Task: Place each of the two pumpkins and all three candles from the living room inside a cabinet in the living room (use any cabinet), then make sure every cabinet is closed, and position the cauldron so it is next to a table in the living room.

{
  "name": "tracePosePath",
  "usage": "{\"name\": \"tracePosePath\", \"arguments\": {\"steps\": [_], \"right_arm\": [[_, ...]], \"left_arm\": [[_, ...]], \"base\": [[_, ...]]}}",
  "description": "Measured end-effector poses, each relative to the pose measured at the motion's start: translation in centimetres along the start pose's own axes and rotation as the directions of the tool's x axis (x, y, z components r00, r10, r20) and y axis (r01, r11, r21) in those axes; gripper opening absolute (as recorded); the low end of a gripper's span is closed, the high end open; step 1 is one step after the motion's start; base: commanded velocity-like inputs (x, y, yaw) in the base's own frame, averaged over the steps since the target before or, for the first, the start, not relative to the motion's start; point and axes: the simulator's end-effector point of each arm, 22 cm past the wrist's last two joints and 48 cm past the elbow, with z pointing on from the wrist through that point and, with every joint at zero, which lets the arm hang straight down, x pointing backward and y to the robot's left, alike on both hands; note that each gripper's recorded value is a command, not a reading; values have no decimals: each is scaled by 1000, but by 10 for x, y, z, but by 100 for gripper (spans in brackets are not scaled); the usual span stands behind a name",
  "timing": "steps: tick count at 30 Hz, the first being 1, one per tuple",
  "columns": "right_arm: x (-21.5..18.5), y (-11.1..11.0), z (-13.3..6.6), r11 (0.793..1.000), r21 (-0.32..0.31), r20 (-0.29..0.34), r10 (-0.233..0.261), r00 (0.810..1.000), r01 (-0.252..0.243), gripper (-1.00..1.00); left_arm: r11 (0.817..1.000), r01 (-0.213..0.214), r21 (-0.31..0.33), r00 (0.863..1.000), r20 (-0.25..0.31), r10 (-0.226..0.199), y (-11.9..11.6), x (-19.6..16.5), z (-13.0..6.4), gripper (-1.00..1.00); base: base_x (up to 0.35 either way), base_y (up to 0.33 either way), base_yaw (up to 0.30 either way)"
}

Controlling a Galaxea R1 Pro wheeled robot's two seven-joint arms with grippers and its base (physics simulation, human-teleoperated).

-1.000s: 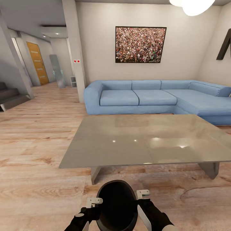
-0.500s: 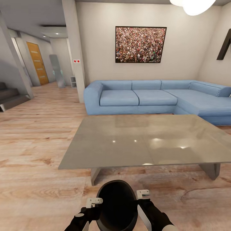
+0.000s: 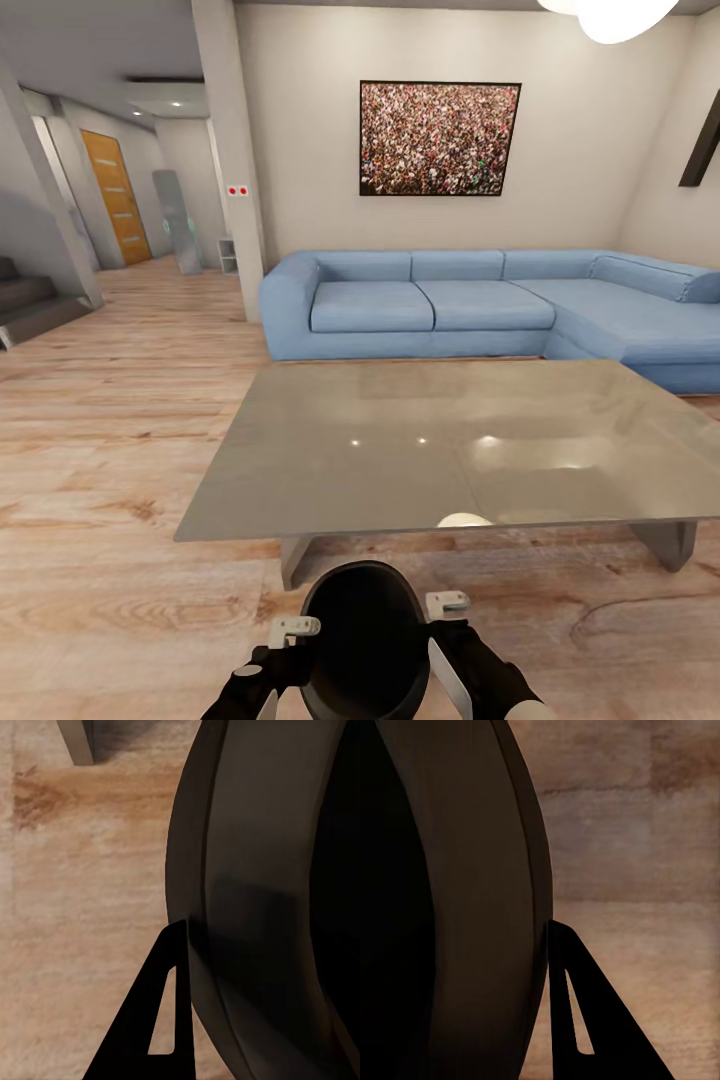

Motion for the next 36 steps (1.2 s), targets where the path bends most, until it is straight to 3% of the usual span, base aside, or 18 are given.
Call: {"name": "tracePosePath", "arguments": {"steps": [36], "right_arm": [[10, 0, 8, 1000, -1, -24, 0, 1000, 0, -100]], "left_arm": [[1000, 3, -1, 1000, -24, -3, 1, 11, 6, -100]], "base": [[1, 0, 0]]}}
